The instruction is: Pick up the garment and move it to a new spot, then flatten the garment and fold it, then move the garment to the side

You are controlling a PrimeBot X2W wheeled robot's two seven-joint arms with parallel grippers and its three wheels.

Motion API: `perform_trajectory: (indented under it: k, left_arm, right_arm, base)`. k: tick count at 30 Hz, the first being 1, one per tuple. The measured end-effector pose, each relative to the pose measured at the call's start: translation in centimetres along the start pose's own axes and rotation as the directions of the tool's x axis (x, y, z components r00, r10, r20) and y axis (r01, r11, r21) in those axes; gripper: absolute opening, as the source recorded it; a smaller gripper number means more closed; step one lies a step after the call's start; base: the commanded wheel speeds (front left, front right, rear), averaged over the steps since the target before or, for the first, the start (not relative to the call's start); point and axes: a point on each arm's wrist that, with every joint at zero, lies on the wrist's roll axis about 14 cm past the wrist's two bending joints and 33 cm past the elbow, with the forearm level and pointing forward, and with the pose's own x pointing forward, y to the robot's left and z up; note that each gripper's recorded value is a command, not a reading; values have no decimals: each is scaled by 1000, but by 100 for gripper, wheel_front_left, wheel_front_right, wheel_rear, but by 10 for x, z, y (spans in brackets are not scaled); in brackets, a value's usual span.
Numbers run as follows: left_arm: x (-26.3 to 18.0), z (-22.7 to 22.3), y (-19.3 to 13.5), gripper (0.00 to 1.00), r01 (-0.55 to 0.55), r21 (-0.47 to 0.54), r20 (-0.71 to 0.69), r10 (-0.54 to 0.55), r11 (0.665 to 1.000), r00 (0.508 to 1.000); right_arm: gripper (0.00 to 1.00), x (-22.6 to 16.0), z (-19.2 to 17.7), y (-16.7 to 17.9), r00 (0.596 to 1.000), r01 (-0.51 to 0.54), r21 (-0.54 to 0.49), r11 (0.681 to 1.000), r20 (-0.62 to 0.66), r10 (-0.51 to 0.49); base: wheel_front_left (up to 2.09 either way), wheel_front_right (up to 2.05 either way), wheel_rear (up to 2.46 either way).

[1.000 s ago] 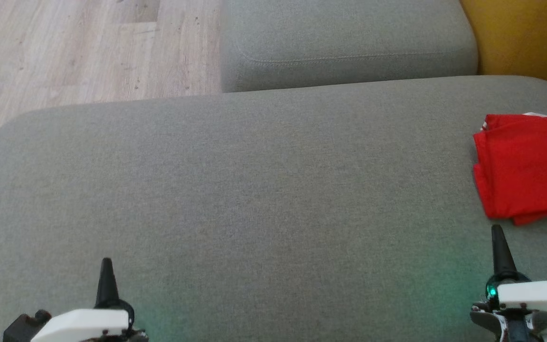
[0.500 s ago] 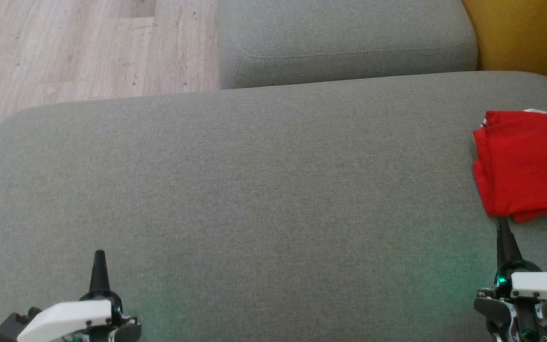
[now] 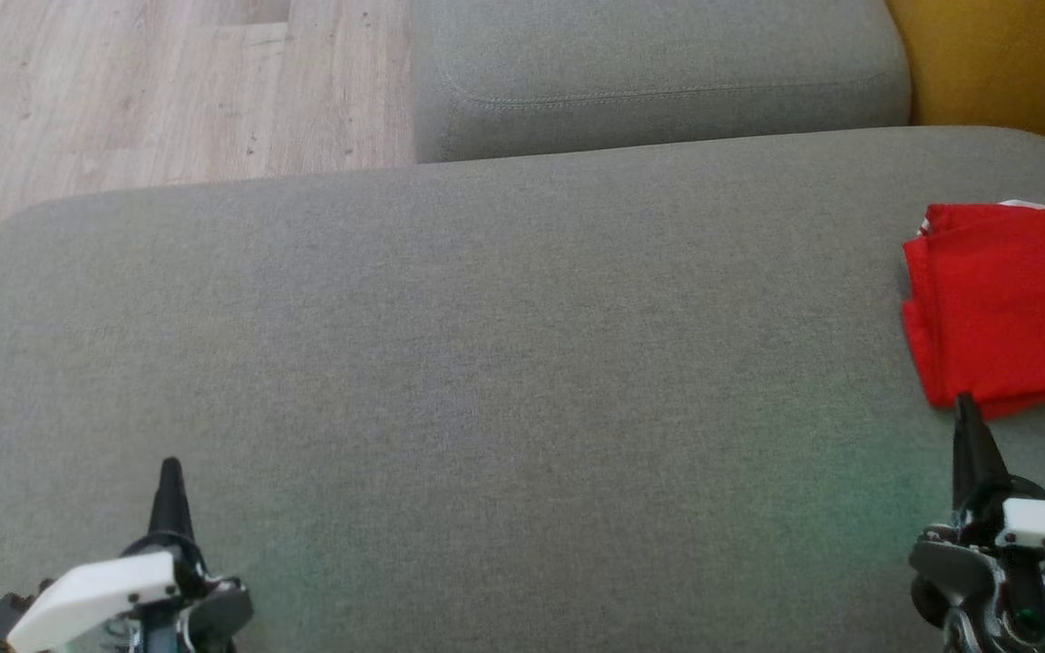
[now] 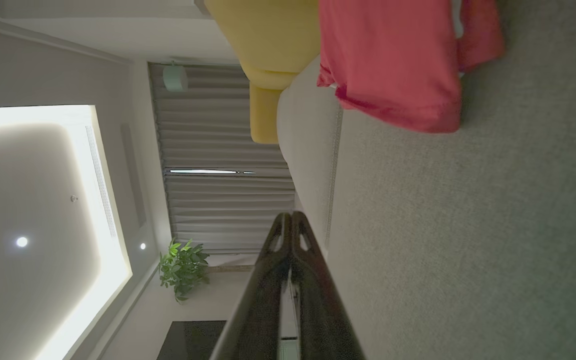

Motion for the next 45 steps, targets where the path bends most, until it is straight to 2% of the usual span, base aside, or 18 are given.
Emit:
perform_trajectory:
  k: [5, 45]
  left_arm:
    - [6, 4, -9, 0, 33, -54, 11, -32, 998, 999]
    - [7, 5, -10, 0, 38, -67, 12, -37, 997, 999]
  right_arm:
    - [0, 3, 3, 3, 1000, -11, 54, 998, 8, 11]
    - [0, 5, 1, 8, 1000, -24, 67, 997, 5, 23]
  base:
    - [0, 0, 0]
    - [0, 0, 0]
